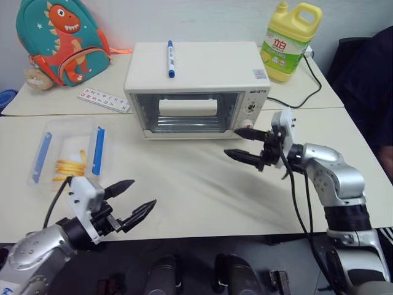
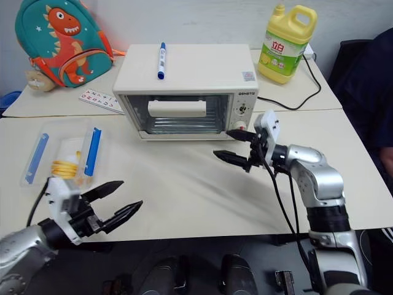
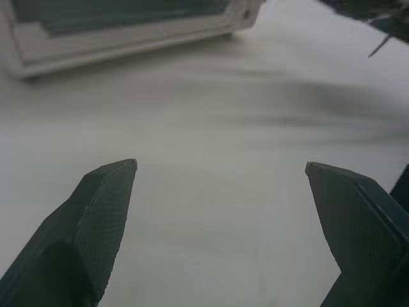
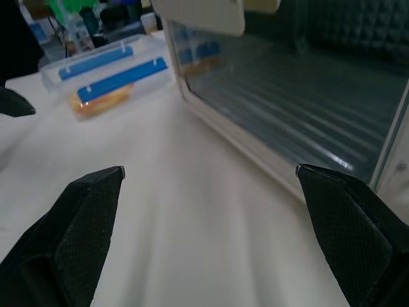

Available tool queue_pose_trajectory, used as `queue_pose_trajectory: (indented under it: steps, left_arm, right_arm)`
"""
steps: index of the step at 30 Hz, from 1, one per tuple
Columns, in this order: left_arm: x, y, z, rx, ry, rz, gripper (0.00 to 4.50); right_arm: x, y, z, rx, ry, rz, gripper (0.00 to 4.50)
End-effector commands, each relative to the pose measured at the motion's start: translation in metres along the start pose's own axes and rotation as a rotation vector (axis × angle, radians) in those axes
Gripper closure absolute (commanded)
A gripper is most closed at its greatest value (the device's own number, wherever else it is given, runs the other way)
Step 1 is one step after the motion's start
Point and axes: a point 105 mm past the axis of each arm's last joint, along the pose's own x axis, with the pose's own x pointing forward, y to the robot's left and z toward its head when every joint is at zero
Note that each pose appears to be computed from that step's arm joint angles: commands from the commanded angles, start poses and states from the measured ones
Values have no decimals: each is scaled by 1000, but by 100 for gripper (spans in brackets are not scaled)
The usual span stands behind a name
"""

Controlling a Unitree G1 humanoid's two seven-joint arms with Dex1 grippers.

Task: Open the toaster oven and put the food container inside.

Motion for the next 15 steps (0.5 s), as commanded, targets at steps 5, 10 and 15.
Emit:
queue_pose_trajectory:
  steps: [5, 10, 15]
  left_arm:
    - [-7, 2, 38, 85, -42, -23, 0]
    - [-9, 9, 49, 106, -73, 15, 0]
    - [-6, 8, 49, 106, -81, 28, 0]
  right_arm:
    - [36, -10, 29, -24, -106, 25, 1]
    - [51, 14, 41, -71, -122, 175, 1]
    - [55, 37, 51, -93, -143, 285, 1]
